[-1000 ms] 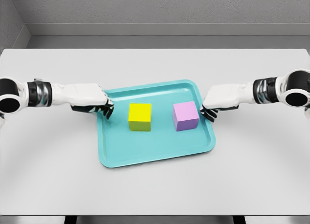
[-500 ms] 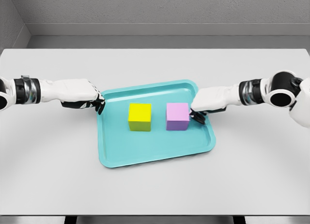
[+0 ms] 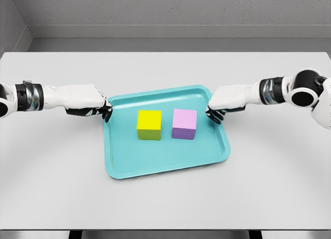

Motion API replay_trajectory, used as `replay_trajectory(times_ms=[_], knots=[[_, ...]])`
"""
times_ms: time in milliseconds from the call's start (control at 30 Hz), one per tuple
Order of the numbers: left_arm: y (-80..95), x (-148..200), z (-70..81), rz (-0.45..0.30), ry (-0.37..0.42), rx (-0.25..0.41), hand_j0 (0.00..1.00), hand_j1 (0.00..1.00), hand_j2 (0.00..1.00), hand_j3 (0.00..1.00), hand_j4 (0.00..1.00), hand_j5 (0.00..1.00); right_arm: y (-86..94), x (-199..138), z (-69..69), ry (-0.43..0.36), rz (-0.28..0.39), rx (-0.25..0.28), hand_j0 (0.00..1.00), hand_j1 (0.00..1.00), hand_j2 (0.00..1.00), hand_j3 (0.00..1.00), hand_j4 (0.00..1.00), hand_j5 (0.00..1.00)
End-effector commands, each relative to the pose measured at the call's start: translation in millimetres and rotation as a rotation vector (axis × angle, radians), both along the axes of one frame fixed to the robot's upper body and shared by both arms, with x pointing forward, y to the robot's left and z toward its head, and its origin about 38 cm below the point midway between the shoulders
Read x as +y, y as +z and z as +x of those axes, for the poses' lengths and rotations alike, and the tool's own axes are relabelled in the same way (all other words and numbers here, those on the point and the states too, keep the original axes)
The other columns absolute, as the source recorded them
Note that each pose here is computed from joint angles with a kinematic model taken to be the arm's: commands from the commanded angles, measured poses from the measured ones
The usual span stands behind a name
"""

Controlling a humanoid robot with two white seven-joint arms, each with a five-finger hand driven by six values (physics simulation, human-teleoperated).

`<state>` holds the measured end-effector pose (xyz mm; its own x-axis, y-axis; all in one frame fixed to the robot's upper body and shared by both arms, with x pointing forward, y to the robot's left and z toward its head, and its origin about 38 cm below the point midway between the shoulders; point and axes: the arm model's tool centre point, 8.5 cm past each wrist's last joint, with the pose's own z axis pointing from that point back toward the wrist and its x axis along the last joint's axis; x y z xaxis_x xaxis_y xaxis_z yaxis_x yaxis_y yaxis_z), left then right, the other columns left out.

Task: Push two cubes

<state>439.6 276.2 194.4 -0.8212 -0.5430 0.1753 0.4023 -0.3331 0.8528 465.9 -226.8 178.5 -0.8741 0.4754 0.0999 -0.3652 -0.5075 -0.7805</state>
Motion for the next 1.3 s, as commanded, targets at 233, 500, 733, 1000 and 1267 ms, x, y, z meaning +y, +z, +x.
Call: replay_trajectory(times_ms=[233,500,733,1000,1267], knots=[[0.5,0.3,0.2,-0.005,0.003,0.002,0.38,0.38,0.38,0.38,0.38,0.38,-7.2,27.8,2.6,0.03,0.031,0.018,0.19,0.19,0.19,0.19,0.19,0.19],[0.5,0.3,0.2,-0.005,0.003,0.002,0.38,0.38,0.38,0.38,0.38,0.38,-10.4,34.6,4.9,0.036,0.025,0.026,0.19,0.19,0.19,0.19,0.19,0.19],[0.5,0.3,0.2,-0.005,0.003,0.002,0.38,0.38,0.38,0.38,0.38,0.38,-17.1,-8.3,18.0,-0.084,-0.005,0.044,0.2,0.2,0.2,0.2,0.2,0.2],[-1.7,-2.8,-1.7,-0.007,-0.005,0.006,0.38,0.38,0.38,0.38,0.38,0.38,38.2,-47.9,14.0,-0.114,0.013,-0.079,0.19,0.19,0.19,0.19,0.19,0.19],[-6.2,-8.4,-3.0,-0.006,-0.017,0.013,0.38,0.38,0.38,0.38,0.38,0.38,43.4,-30.5,-48.6,0.095,-0.064,-0.089,0.14,0.14,0.14,0.14,0.14,0.14]])
